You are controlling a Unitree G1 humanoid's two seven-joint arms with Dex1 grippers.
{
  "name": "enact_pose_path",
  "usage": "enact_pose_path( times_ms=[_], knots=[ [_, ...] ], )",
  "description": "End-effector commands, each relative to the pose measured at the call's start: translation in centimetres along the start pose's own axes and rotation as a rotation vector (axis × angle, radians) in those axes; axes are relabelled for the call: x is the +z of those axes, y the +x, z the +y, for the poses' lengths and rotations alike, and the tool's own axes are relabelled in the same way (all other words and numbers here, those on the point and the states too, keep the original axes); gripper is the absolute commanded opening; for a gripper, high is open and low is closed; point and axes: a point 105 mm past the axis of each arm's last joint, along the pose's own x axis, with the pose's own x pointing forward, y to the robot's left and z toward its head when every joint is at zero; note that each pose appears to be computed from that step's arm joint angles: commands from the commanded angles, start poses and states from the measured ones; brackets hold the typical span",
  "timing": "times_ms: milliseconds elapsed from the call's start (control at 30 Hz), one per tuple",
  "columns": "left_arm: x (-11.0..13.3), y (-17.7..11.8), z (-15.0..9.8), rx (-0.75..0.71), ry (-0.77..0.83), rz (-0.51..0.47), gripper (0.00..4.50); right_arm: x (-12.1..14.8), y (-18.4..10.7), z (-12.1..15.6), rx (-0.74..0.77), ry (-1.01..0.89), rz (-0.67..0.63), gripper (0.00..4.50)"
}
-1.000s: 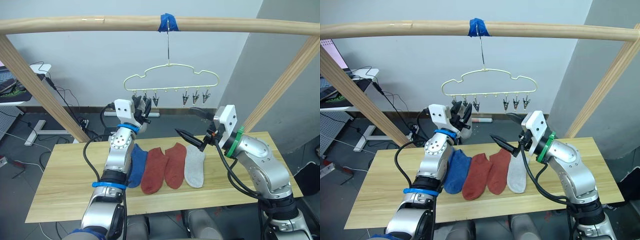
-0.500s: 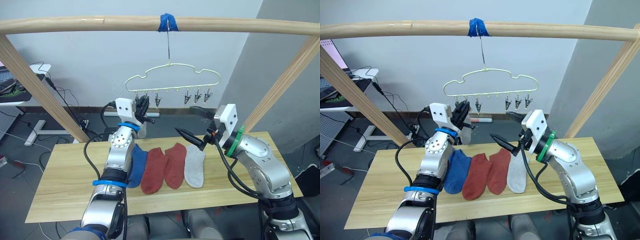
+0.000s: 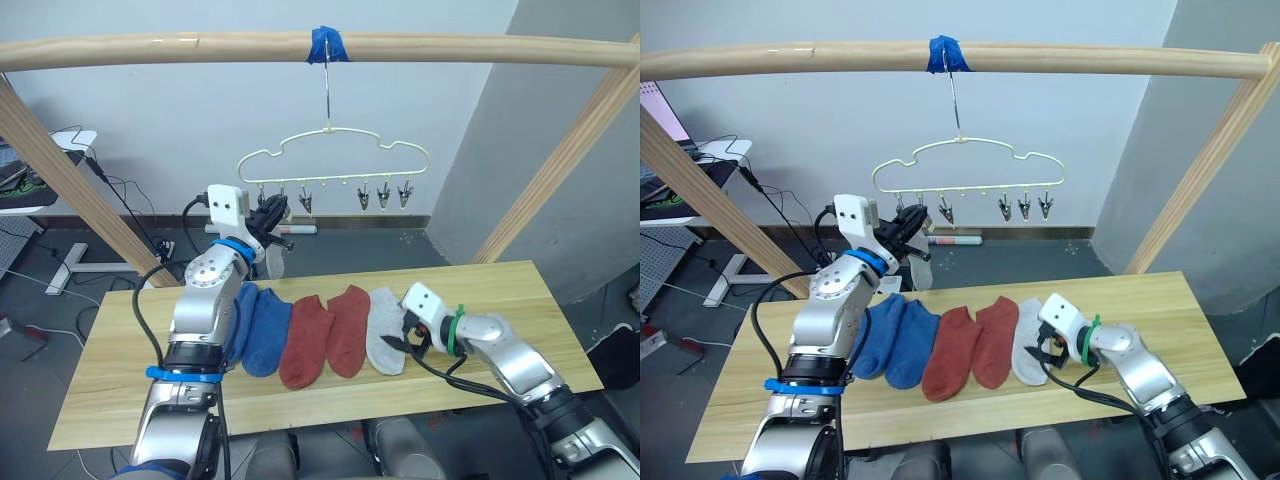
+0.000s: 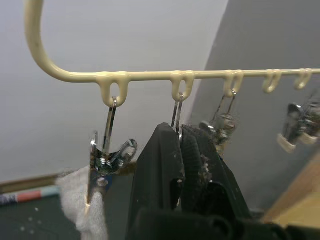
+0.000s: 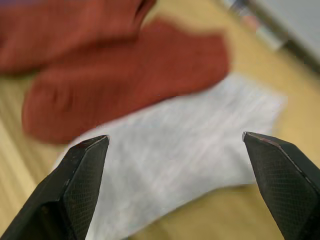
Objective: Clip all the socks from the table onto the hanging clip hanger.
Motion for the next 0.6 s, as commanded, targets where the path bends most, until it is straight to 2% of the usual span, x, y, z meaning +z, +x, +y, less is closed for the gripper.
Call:
enact_pose_path(
  times_ms=[33,233,533,600],
  knots=[
    [0.9,-0.9,-0.6,-0.059,-0.071,0.043,0.01,0.2,0.7,-1.6,-0.023,-0.059,-0.001,4.50],
    [0.7,-2.1,-1.1,-0.096,-0.092,0.120,0.01,0.5,2.0,-2.7,-0.026,-0.052,-0.007,4.50],
    [0.6,-3.0,-1.8,-0.109,-0.105,0.138,0.01,-2.0,3.1,-2.3,0.024,0.068,0.087,4.50],
    [0.6,-3.1,-1.8,-0.107,-0.102,0.141,0.00,-2.6,3.0,-1.9,0.048,0.049,0.107,4.11]
  ],
)
